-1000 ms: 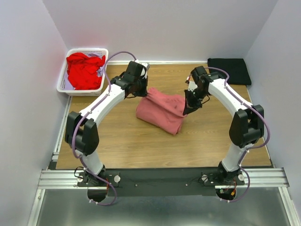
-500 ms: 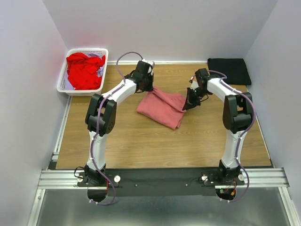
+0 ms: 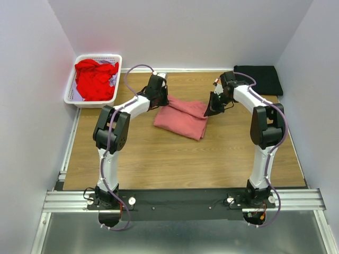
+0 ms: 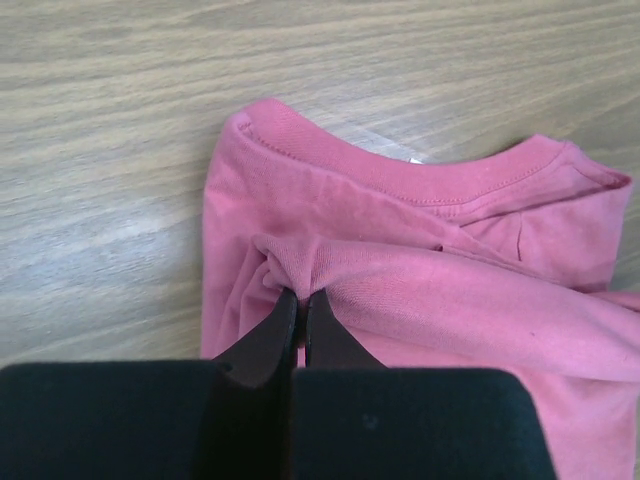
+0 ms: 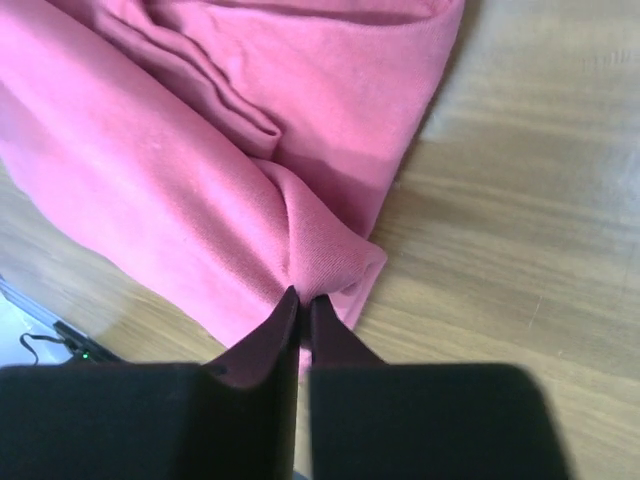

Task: Fold and stack the t-shirts
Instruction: Fold the tshirt

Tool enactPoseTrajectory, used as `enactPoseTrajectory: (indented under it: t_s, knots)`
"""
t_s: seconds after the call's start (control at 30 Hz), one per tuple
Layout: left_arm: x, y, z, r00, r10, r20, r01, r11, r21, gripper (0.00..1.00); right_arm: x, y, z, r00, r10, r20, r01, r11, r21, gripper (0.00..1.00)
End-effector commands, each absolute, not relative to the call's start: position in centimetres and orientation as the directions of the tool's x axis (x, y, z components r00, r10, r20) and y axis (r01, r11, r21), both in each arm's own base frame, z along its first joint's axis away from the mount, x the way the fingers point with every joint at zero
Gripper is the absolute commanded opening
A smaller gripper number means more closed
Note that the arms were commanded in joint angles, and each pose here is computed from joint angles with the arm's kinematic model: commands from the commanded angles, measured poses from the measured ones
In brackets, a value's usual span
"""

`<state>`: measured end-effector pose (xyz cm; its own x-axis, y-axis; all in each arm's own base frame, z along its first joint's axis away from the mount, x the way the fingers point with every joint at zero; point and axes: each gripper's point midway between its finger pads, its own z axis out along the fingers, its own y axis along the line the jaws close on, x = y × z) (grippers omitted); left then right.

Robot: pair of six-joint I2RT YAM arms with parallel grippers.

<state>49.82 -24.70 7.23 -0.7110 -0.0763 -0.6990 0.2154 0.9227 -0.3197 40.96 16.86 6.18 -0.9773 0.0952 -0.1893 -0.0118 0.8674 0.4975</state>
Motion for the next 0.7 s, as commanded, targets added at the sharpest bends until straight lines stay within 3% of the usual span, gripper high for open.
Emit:
enactPoseTrajectory:
  t_s: [0.0,0.1,0.13,0.3,0.5,0.67]
  knots:
    - [51.4,-24.0,12.1,-0.604,-0.153,-0.782,0.209,0.916,-0.341,0.00,43.0,17.3,8.6,-0.954,0.091,-0.284,-0.076,0.847,0.527,0.15]
    - [51.3,-24.0,11.7,-0.608,-0.150,-0.780,0.208,0.918,-0.339,0.00,43.2,17.4,8.2,-0.954,0.087,-0.286,-0.081,0.846,0.526,0.28]
    - [51.2,-24.0,11.8,-0.611,-0.155,-0.776,0.205,0.916,-0.344,0.00,43.4,17.4,8.4,-0.952,0.091,-0.292,-0.082,0.845,0.528,0.36]
    - [51.1,-23.6,12.0,-0.606,-0.158,-0.780,0.202,0.917,-0.343,0.00,45.0,16.8,10.8,-0.915,0.115,-0.387,-0.097,0.868,0.488,0.51]
    - [50.9,-23.8,11.6,-0.613,-0.151,-0.776,0.210,0.915,-0.344,0.00,48.8,15.7,14.0,-0.834,0.150,-0.530,-0.104,0.902,0.419,0.50]
    - [50.7,-23.7,11.2,-0.617,-0.148,-0.773,0.210,0.916,-0.343,0.00,50.6,17.4,12.4,-0.835,0.155,-0.528,-0.147,0.862,0.485,0.33]
